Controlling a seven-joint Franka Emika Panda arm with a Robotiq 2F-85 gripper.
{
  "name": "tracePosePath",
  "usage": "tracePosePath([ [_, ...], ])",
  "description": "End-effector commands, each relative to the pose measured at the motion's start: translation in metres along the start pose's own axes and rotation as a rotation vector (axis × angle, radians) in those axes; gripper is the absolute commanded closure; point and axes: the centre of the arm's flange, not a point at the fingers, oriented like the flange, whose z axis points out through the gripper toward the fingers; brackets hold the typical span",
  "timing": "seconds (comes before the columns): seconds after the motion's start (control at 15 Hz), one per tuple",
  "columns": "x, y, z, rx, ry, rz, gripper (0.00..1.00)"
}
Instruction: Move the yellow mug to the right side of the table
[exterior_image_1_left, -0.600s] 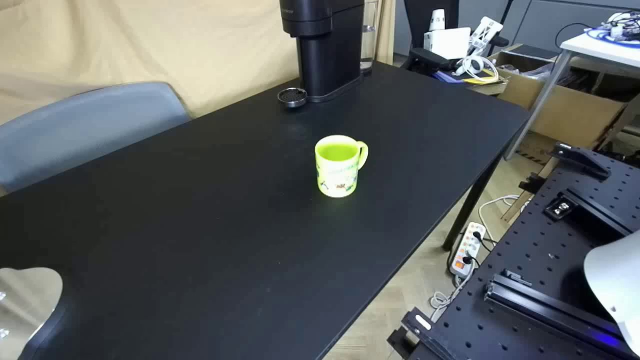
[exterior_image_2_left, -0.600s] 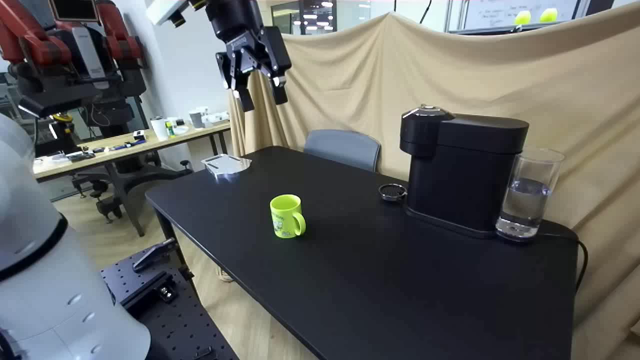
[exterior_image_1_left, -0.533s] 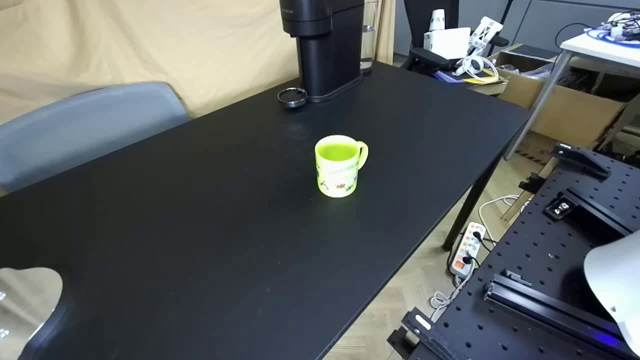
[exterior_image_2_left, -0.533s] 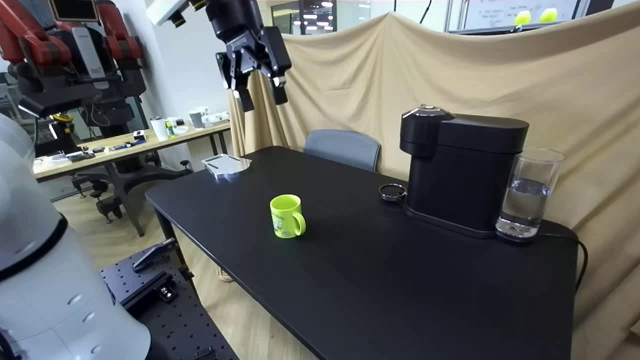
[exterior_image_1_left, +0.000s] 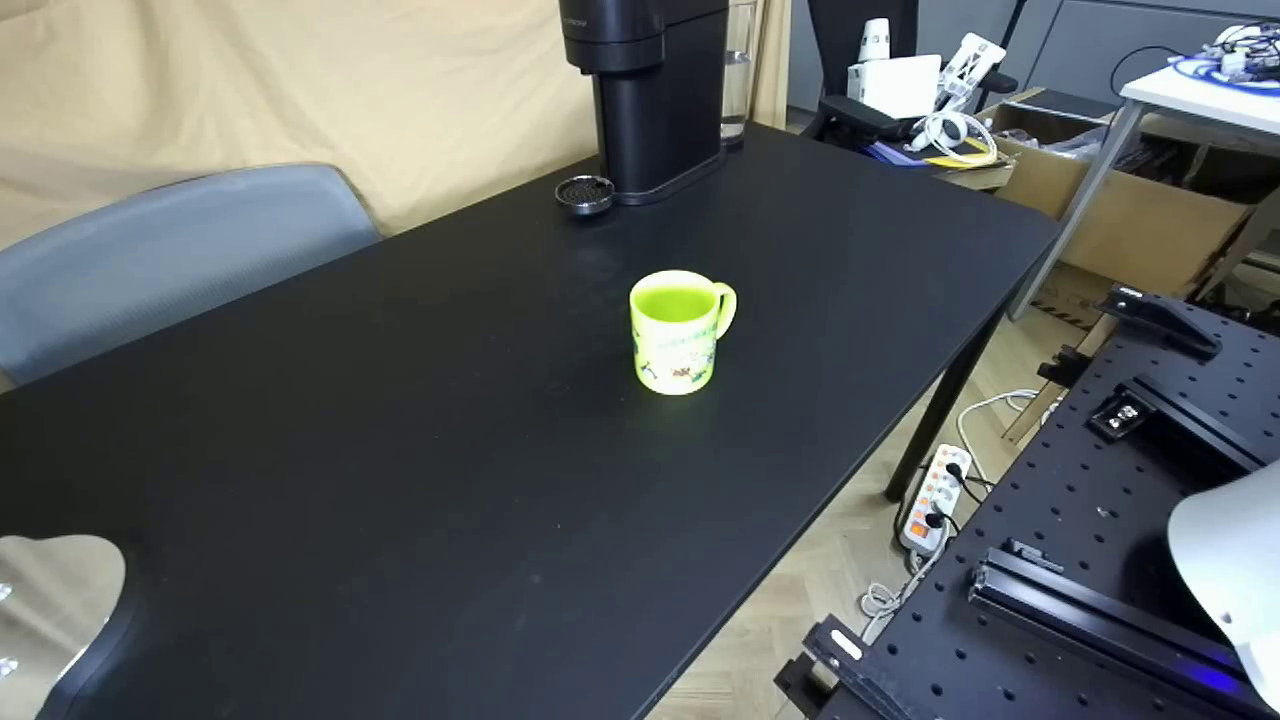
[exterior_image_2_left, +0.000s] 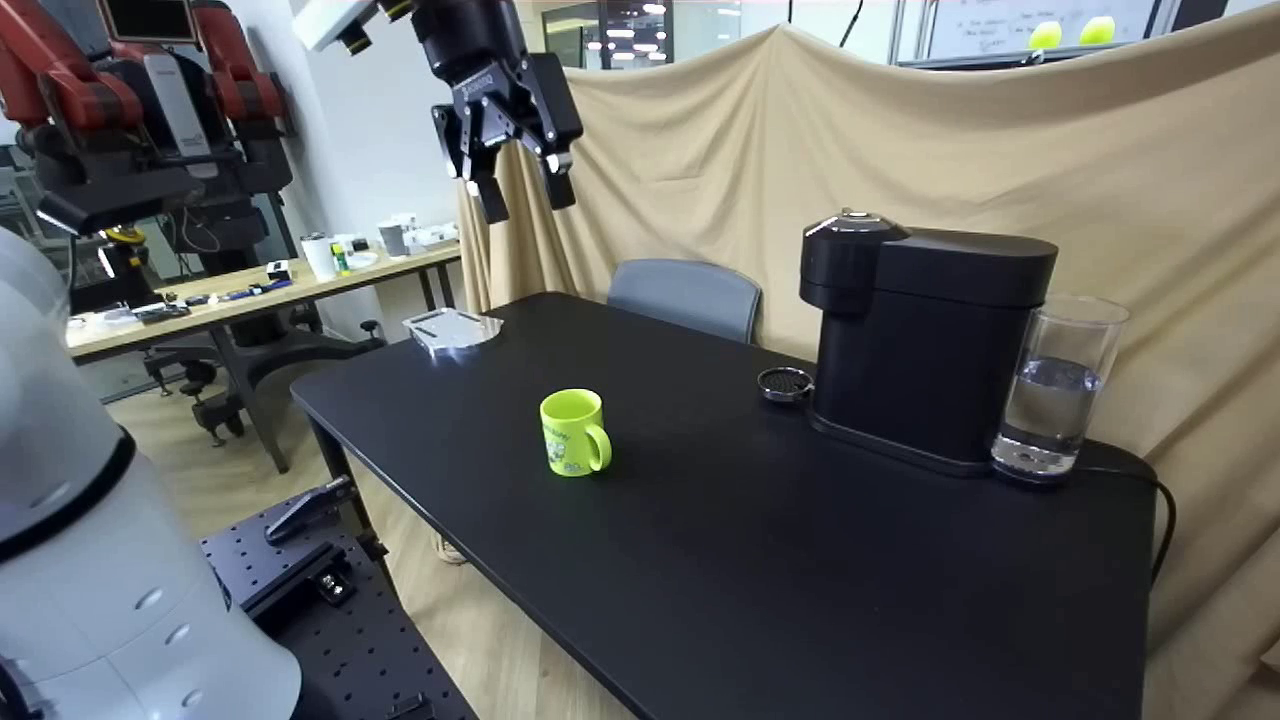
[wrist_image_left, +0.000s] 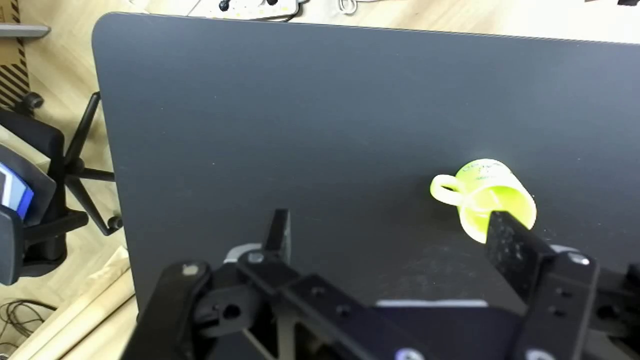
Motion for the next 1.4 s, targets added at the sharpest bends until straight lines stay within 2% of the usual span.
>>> tracePosePath([
  [0.0, 0.0, 0.0, 0.0, 0.0, 0.0, 0.0, 0.0],
  [0.27, 0.01, -0.001, 0.008, 0.022, 0.015, -0.031, 0.0],
  [0.73, 0.073, -0.016, 0.068, 0.124, 0.242, -0.403, 0.0],
  [0.93, 0.093, -0.034, 0.102, 0.201, 0.299, -0.534, 0.0],
  [1.07, 0.099, -0.057, 0.124, 0.267, 0.302, -0.618, 0.0],
  [1.13, 0.1, -0.072, 0.136, 0.307, 0.275, -0.656, 0.0],
  [1.2, 0.1, -0.083, 0.145, 0.344, 0.201, -0.667, 0.0],
  [1.27, 0.084, -0.072, 0.129, 0.289, 0.256, -0.624, 0.0],
  [1.33, 0.084, -0.08, 0.137, 0.298, 0.237, -0.639, 0.0],
])
